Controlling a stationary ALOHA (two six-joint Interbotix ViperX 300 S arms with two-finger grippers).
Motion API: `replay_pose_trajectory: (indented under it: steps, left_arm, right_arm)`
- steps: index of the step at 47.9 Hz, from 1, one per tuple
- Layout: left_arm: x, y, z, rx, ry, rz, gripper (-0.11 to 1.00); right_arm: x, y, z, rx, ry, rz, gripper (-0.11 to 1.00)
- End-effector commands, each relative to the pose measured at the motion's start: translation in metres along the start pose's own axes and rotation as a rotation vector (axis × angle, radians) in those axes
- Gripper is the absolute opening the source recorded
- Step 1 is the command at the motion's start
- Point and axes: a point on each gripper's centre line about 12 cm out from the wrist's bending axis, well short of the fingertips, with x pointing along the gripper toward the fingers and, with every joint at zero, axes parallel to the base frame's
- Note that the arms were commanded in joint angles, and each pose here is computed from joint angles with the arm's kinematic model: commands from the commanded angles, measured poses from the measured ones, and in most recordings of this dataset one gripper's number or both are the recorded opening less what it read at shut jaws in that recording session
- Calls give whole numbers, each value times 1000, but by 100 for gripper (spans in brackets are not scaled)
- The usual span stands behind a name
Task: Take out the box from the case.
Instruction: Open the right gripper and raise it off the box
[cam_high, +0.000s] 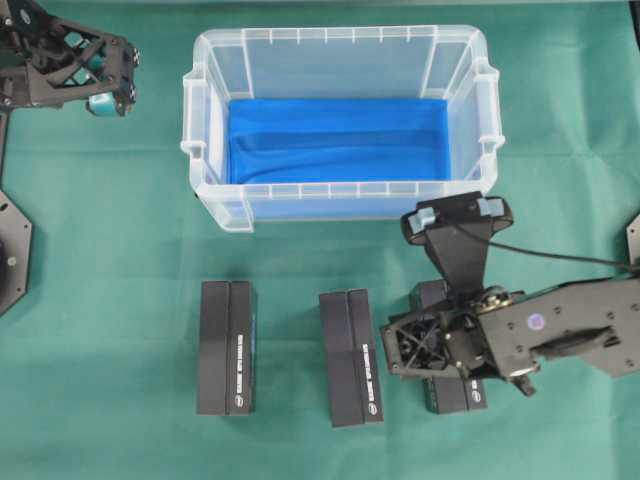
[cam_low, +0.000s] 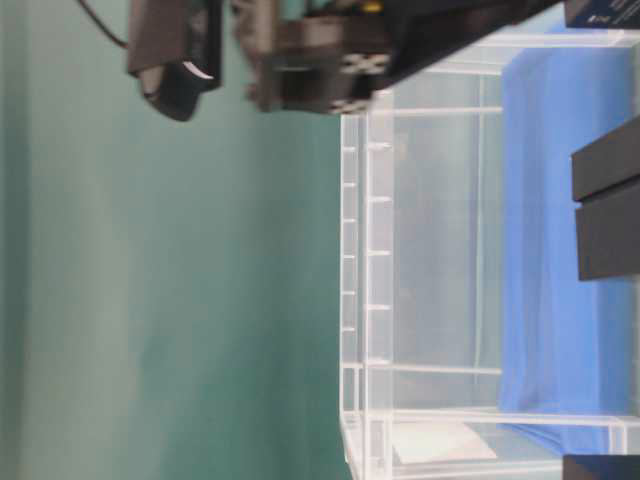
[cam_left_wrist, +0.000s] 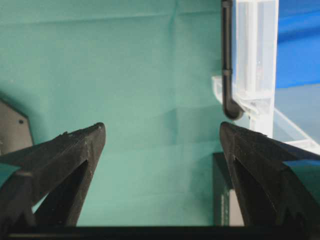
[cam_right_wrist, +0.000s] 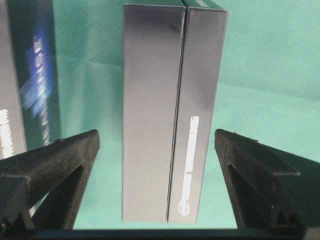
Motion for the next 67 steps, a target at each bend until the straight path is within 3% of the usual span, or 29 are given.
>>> replay_pose_trajectory:
  steps: [1,24,44,55,67]
  left_arm:
    - [-8,0,1,-1,-13,-26,94]
    - [-8,0,1,-1,-12,-25,94]
    - [-7,1,1,-1,-12,-23,94]
    - [-8,1,1,-4,-12,-25,94]
    - [-8,6,-1,-13,-11,-22,94]
  right_arm:
    - [-31,1,6,12,7,58,93]
    - [-98,5,20,9,-49,101,93]
    - [-98,2,22,2,-63,87,93]
    - [-102,-22,24,5,-58,88,93]
    - [-106,-64,28,11,-52,94,93]
